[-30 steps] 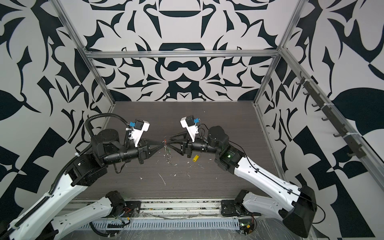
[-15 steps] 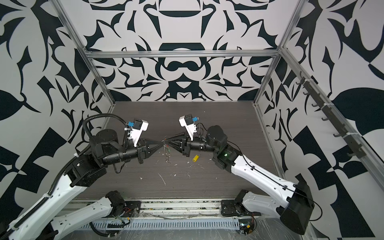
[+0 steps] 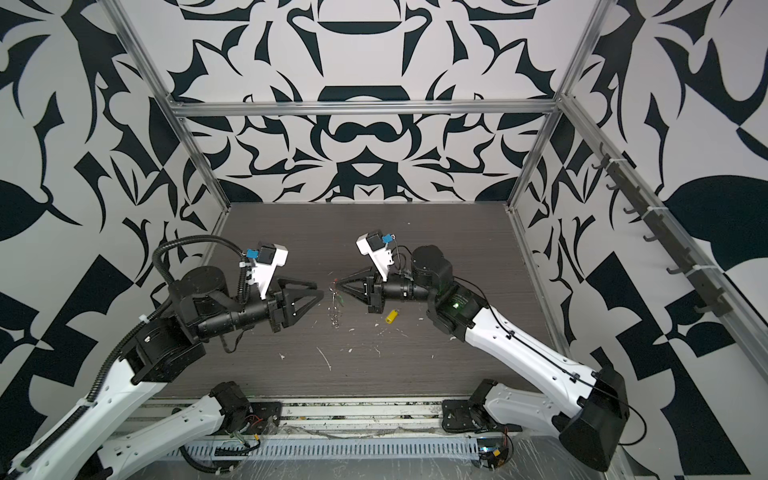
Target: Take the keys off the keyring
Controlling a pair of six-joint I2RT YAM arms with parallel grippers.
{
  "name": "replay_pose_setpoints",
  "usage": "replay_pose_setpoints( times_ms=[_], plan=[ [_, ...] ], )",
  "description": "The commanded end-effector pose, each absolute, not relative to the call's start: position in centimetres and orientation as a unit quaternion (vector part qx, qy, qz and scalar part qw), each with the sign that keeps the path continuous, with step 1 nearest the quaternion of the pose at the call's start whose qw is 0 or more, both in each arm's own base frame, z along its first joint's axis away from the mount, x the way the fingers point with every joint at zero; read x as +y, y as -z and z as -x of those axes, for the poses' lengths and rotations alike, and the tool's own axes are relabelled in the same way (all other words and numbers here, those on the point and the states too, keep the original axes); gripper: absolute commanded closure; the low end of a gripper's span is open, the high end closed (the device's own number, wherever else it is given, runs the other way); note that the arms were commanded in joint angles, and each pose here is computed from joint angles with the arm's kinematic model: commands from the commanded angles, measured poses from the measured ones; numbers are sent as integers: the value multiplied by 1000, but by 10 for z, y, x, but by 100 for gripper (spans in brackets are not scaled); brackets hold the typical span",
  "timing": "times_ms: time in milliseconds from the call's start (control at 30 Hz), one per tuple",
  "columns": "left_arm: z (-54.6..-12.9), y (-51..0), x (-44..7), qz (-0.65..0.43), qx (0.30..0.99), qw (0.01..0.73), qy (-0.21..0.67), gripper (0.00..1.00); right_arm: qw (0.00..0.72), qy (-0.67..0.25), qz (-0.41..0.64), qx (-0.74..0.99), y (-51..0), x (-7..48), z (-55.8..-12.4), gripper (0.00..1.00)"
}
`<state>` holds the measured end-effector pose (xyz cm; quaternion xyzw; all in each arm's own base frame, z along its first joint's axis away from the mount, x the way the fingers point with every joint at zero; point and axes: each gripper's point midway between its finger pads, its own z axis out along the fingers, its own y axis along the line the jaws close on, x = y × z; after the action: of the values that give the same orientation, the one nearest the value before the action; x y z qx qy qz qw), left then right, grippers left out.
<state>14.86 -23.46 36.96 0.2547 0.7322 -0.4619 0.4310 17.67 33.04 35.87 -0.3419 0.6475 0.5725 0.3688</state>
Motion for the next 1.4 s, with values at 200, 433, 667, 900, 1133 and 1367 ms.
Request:
replay_pose_setpoints(
  times_ms=[200,433,667,900,1133,1367],
  plan=[
    [-142,-361,-246,-295,728,407,467,63,385,-554,407,616,-389,325,-160,100],
    [-140,-360,-253,-312,719,399,476,63,374,-553,434,605,-394,323,-150,100],
    [-135,-362,-257,-328,707,393,489,71,359,-565,450,592,-396,326,-144,100],
    [-131,-363,-261,-337,698,387,499,84,346,-571,458,587,-397,328,-142,100],
    [-129,-363,-263,-335,694,379,512,100,349,-570,456,588,-399,328,-144,100],
    [-145,-369,-260,-283,700,408,514,100,425,-547,397,602,-409,318,-164,74]
  ],
)
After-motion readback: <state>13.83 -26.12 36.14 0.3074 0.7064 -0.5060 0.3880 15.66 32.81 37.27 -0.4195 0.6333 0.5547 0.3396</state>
